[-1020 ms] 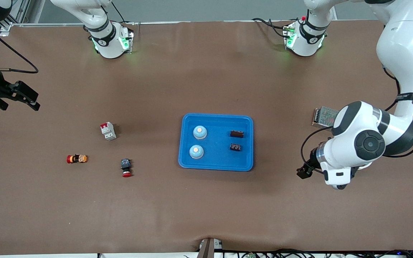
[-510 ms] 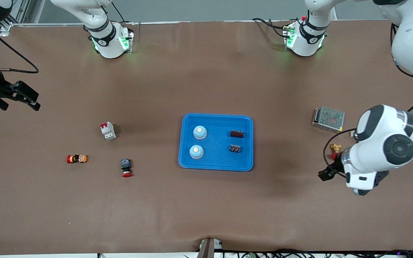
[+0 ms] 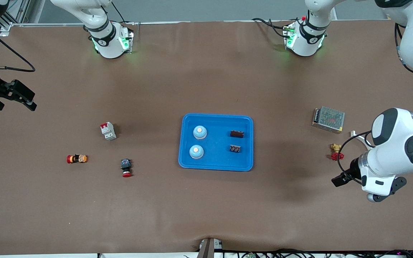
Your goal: Place electrolytic capacitor and blue bell in tray
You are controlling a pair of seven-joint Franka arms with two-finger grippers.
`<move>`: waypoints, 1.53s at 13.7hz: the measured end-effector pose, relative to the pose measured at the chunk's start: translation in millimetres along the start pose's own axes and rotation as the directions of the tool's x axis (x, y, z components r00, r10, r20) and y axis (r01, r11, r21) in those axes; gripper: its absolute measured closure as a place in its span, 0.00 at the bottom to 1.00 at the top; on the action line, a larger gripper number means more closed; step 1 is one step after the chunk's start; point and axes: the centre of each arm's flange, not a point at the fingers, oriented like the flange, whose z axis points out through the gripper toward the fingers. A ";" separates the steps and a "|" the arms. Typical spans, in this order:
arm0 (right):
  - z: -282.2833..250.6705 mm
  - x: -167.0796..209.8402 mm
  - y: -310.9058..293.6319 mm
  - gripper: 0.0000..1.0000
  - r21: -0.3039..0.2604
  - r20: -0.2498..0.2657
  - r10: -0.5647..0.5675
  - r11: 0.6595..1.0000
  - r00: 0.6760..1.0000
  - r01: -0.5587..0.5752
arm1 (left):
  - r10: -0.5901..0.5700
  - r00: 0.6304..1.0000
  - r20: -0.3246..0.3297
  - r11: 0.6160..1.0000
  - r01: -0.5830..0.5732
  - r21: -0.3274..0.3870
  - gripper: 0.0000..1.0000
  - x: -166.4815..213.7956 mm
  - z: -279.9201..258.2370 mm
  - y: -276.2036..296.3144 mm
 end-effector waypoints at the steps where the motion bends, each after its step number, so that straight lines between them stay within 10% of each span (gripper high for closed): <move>1: -0.1 0.0 2.7 0.00 -0.001 0.001 0.005 1.000 1.000 -0.005 | 0.024 1.000 -0.013 1.000 -0.024 0.002 0.00 3.3 -2.3 0.8; 15: 0.2 13.9 36.8 0.00 -0.009 -0.010 0.066 0.998 0.998 -0.066 | 0.433 0.901 -0.043 0.902 -0.433 0.010 0.00 -19.5 -18.2 58.5; 21: 32.9 35.3 19.9 0.00 -0.003 -0.006 0.039 0.999 0.999 -0.039 | 0.496 0.868 -0.031 0.867 -0.497 -0.038 0.00 -7.6 -128.4 3.9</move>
